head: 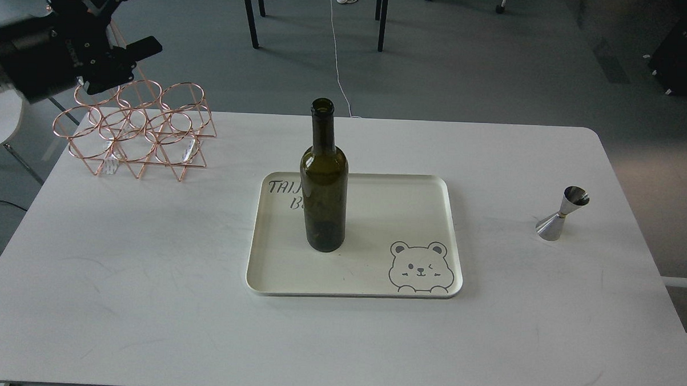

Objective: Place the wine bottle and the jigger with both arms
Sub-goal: 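Reach the left gripper to the wine bottle neck and grasp it, then lift the wine bottle with the left gripper toward the copper rack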

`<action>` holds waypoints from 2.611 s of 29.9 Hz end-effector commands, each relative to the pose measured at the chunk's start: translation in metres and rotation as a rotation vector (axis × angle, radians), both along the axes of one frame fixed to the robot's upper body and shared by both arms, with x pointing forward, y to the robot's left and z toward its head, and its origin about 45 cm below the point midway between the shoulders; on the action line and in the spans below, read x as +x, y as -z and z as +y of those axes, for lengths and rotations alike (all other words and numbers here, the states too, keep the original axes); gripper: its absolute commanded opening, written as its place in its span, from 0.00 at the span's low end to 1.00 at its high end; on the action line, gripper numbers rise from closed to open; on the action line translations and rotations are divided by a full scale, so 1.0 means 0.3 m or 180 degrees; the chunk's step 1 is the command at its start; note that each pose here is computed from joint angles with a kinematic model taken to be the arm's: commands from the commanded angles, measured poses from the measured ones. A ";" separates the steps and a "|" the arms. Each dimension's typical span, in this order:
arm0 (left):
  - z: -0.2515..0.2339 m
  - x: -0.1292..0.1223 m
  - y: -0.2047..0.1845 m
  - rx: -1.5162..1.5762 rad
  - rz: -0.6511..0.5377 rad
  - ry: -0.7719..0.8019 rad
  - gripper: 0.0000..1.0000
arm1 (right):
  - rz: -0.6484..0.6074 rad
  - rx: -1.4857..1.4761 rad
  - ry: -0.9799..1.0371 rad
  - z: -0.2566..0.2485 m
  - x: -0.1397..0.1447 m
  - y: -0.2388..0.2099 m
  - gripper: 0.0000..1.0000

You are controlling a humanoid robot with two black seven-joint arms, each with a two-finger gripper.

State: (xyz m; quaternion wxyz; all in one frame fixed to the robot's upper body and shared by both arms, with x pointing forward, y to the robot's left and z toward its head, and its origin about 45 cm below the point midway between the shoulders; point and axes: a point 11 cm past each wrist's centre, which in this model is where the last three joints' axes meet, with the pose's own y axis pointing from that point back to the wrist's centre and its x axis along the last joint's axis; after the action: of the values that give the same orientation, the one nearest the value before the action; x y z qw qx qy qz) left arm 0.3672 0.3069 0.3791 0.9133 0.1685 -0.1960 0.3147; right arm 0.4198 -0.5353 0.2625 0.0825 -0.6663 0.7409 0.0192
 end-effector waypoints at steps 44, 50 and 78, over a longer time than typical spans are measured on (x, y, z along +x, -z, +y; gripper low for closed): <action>-0.484 -0.026 0.253 0.2118 -0.2399 0.1035 0.80 | -0.0341 0.0446 0.0458 -0.101 -0.044 -0.031 0.98; -0.492 -0.023 0.261 0.2104 -0.2388 0.1041 0.55 | -0.0329 0.0454 0.0450 -0.097 -0.043 -0.024 0.98; -0.298 0.039 0.023 0.1711 -0.2241 0.0408 0.12 | -0.0318 0.0444 0.0466 -0.104 -0.050 -0.021 0.98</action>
State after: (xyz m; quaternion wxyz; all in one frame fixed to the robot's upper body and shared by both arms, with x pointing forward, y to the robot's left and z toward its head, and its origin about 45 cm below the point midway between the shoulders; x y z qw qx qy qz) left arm 0.3752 0.1935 0.3557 0.7336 0.2608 -0.5901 0.2135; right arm 0.4045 -0.5665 0.2680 0.1663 -0.6030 0.7795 0.0320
